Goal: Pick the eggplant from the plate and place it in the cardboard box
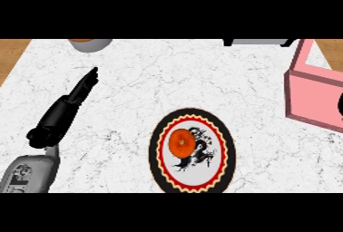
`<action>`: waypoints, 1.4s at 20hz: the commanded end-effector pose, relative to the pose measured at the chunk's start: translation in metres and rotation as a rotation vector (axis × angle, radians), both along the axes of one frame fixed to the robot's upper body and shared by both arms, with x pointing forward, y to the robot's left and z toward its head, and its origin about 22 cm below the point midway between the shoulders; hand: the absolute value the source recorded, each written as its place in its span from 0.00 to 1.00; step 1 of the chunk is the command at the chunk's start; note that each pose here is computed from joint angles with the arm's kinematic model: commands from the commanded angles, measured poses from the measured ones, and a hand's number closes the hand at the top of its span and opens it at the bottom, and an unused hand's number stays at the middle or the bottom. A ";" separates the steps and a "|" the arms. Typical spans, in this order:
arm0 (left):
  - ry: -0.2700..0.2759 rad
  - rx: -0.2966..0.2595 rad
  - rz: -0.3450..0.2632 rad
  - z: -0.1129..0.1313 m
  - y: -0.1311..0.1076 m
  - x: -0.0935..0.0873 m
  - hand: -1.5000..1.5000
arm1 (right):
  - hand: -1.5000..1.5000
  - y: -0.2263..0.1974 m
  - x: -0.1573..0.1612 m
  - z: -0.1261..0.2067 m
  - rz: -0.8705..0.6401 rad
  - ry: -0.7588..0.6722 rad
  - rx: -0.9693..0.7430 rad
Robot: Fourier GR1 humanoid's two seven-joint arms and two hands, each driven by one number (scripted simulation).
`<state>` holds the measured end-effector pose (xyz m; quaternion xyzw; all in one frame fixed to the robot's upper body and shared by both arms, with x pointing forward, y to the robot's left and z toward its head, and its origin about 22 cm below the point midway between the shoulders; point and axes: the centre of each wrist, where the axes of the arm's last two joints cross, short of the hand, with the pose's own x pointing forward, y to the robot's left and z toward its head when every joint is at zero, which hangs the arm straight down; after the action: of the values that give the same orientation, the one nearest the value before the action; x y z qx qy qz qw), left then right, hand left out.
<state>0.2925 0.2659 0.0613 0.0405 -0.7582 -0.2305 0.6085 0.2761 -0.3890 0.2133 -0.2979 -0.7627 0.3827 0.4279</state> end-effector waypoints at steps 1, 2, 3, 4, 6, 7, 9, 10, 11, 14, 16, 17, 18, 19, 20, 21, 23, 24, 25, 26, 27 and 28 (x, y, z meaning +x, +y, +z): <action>-0.006 0.002 -0.017 0.011 -0.012 0.002 0.50 | 1.00 -0.021 0.028 -0.007 -0.083 0.002 -0.078; -0.009 -0.003 -0.033 0.014 -0.009 0.006 0.50 | 1.00 -0.034 0.038 0.009 -0.114 0.004 -0.113; -0.004 0.005 -0.003 0.003 0.001 0.005 0.50 | 1.00 -0.042 0.035 -0.002 -0.088 0.036 -0.148; -0.018 -0.007 -0.013 0.000 0.009 0.000 0.50 | 1.00 -0.049 0.036 0.002 -0.101 0.074 -0.180; -0.022 0.013 -0.031 0.002 0.003 0.001 0.50 | 1.00 -0.059 0.046 -0.003 -0.126 0.179 -0.226; -0.010 0.001 -0.030 0.005 0.000 0.005 0.50 | 1.00 -0.073 0.041 0.005 -0.135 0.244 -0.260; -0.019 0.005 -0.049 0.006 -0.020 0.010 0.50 | 1.00 -0.063 0.058 -0.005 -0.117 0.333 -0.295; -0.028 -0.011 -0.051 0.012 -0.012 0.006 0.50 | 1.00 -0.085 0.050 -0.006 -0.116 0.371 -0.305; -0.019 -0.001 -0.032 0.006 -0.008 0.000 0.50 | 1.00 -0.082 0.053 -0.023 -0.082 0.387 -0.321; -0.023 -0.008 -0.036 0.006 -0.018 0.005 0.50 | 1.00 -0.093 0.062 -0.018 -0.058 0.440 -0.373; -0.035 0.007 -0.057 0.014 -0.012 0.016 0.50 | 1.00 -0.100 0.064 -0.022 -0.086 0.490 -0.435; -0.010 -0.006 -0.056 -0.004 -0.011 0.004 0.50 | 1.00 -0.107 0.062 -0.024 -0.098 0.501 -0.443; -0.025 0.009 -0.051 0.010 -0.020 0.010 0.50 | 1.00 -0.117 0.057 -0.025 -0.092 0.564 -0.441; -0.012 -0.012 -0.062 0.006 0.000 0.005 0.50 | 0.00 -0.109 0.065 -0.033 -0.055 0.577 -0.456; -0.018 0.005 -0.058 0.006 -0.009 0.007 0.50 | 0.00 -0.103 0.070 -0.035 0.025 0.592 -0.438; -0.028 -0.001 -0.046 0.010 -0.002 0.015 0.50 | 0.00 -0.117 0.061 -0.036 0.051 0.608 -0.439; -0.011 0.003 -0.058 0.011 -0.017 0.010 0.50 | 0.00 -0.118 0.065 -0.030 0.121 0.566 -0.398; -0.012 0.001 -0.052 0.001 -0.016 0.006 0.50 | 0.00 -0.117 0.065 -0.030 0.167 0.549 -0.354; -0.009 0.013 -0.049 0.003 -0.017 0.011 0.50 | 0.00 -0.111 0.071 -0.035 0.186 0.519 -0.334; -0.023 0.006 -0.039 0.010 -0.012 0.013 0.50 | 0.00 -0.112 0.074 -0.024 0.191 0.466 -0.254; -0.004 -0.011 -0.047 0.004 -0.008 0.011 0.50 | 0.00 -0.108 0.075 -0.040 0.231 0.427 -0.151; -0.014 -0.005 -0.036 0.007 -0.008 0.010 0.50 | 0.00 -0.103 0.080 -0.045 0.244 0.366 -0.044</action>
<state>0.3025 0.2547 0.0676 0.0245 -0.7631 -0.2440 0.5980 0.3490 -0.4956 0.1777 -0.2405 -0.5919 0.5618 0.5256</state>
